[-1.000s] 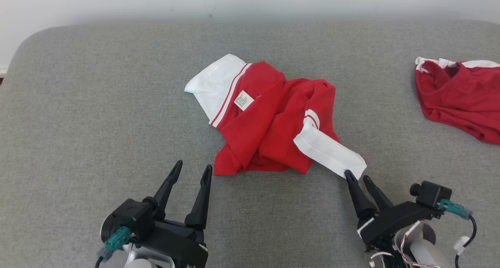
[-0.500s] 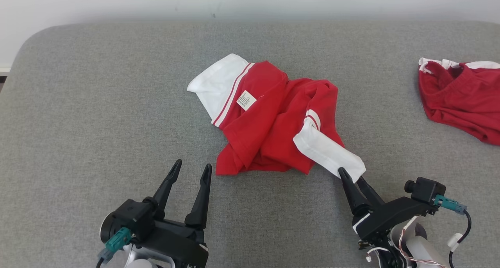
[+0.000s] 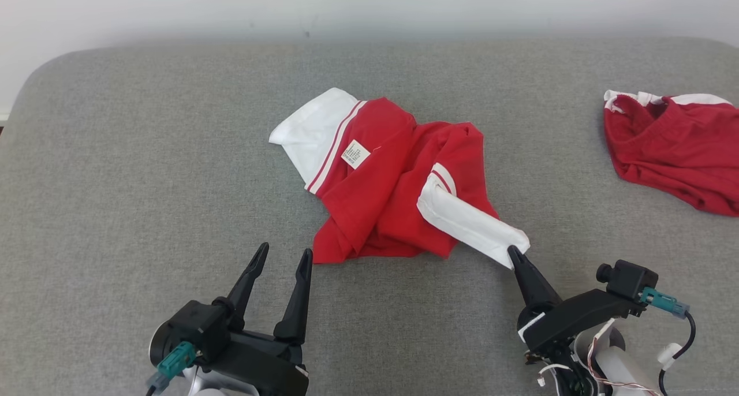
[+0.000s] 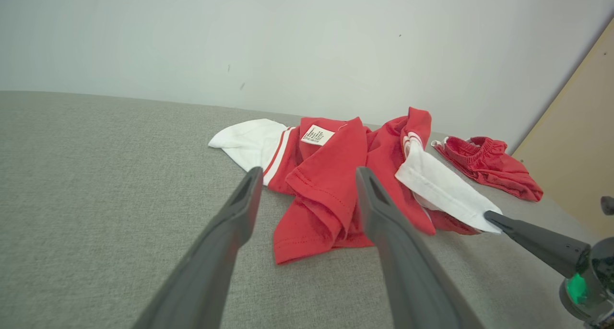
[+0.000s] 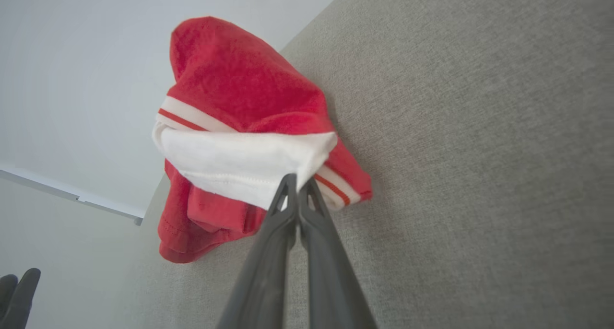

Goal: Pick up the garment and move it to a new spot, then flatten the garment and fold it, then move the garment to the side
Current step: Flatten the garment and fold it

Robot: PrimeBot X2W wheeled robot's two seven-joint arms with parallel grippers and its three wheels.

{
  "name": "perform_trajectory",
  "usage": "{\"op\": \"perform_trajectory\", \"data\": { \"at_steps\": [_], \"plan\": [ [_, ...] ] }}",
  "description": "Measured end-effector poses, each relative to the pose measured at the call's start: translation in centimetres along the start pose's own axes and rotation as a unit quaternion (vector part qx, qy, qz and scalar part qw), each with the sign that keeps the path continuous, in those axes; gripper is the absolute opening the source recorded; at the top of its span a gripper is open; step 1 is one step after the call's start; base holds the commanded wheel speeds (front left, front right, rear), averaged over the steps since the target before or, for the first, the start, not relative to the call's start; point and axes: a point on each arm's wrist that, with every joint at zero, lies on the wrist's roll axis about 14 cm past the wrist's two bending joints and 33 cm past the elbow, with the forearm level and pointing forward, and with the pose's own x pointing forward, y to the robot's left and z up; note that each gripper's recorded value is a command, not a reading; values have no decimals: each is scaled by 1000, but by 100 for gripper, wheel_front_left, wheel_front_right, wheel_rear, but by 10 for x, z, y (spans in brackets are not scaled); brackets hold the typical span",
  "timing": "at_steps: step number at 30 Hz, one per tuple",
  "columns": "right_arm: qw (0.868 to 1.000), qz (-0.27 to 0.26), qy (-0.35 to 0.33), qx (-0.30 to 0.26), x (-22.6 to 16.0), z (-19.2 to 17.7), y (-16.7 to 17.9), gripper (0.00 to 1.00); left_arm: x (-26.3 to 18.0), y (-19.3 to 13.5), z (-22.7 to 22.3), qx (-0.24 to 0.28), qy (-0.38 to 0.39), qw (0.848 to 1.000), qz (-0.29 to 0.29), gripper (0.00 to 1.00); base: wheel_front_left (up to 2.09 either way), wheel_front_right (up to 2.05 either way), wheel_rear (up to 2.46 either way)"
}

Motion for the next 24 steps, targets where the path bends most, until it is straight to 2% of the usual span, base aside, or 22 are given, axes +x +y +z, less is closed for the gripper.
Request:
{"op": "perform_trajectory", "data": {
  "at_steps": [5,11,15,19,24],
  "plan": [
    [999,5,-50,15,-4,28,1,0,1,-8,-1,-1,1,1000,-12,100,0,0,0],
    [991,15,-126,43,-15,75,2,0,-4,-21,-16,-2,23,999,-36,100,0,0,0],
    [980,19,-188,56,-29,112,-1,0,-6,-29,-27,-4,39,998,-51,100,0,0,0],
    [964,16,-256,72,-48,149,-8,0,-6,-47,-37,-8,53,995,-79,100,0,0,0],
    [950,13,-305,64,-68,174,-12,0,-4,-68,-47,-12,69,991,-114,100,0,0,0]
  ]
}}
